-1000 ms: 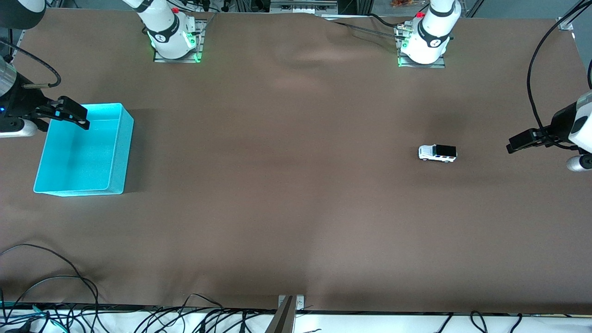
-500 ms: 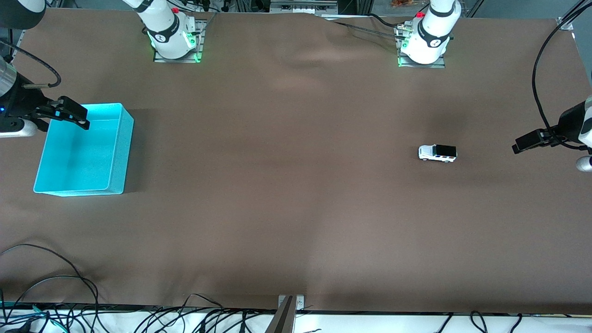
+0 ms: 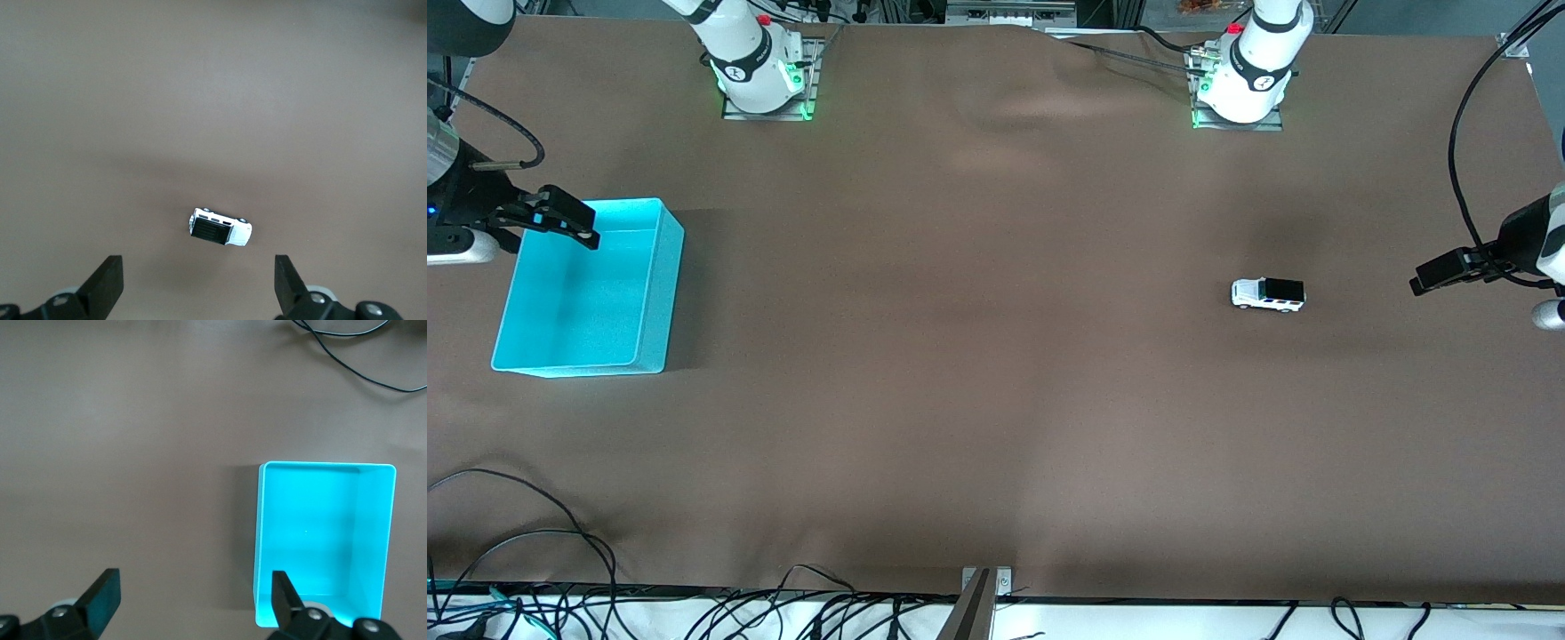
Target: Wind and store white jeep toy
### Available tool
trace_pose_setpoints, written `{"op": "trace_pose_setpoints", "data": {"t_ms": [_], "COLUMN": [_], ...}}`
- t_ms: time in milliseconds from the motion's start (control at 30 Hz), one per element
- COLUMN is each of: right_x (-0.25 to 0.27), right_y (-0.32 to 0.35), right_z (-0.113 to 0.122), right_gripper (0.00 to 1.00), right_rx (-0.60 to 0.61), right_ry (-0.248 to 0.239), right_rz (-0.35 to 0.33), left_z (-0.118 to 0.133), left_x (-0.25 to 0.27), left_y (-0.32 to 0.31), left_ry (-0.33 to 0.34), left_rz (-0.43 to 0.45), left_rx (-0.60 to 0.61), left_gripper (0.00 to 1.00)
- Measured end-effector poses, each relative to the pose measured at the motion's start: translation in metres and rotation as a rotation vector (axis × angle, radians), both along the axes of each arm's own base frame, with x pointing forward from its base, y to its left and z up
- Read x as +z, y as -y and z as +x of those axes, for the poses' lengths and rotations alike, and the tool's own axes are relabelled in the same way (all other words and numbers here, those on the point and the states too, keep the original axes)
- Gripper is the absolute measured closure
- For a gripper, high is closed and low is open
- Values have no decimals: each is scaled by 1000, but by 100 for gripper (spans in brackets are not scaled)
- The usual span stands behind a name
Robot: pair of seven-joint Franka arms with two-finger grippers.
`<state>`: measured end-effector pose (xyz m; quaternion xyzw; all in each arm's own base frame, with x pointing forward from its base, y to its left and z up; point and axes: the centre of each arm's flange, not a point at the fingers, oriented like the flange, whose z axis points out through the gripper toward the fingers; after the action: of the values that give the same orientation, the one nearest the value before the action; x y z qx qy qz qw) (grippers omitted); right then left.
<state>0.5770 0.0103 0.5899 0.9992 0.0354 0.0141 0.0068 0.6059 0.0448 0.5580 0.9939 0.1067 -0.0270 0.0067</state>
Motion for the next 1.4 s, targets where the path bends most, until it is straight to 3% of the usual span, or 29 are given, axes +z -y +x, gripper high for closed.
{"op": "trace_pose_setpoints", "data": {"t_ms": [1100, 1267, 1400], "right_x": [-14, -13, -13], "right_y": [4, 4, 4], "right_z": [8, 8, 8], "right_gripper": [0, 0, 0], "right_rx": [-10, -10, -10], "right_ry": [-14, -13, -13], "right_rz": [-3, -2, -2], "left_z": [3, 5, 5], "left_x": [-16, -30, -43], "left_y": [0, 1, 5], "left_ry": [-30, -58, -87], "left_rz": [-3, 3, 17], "left_rx": [11, 117, 270], "left_gripper": [0, 0, 0]}}
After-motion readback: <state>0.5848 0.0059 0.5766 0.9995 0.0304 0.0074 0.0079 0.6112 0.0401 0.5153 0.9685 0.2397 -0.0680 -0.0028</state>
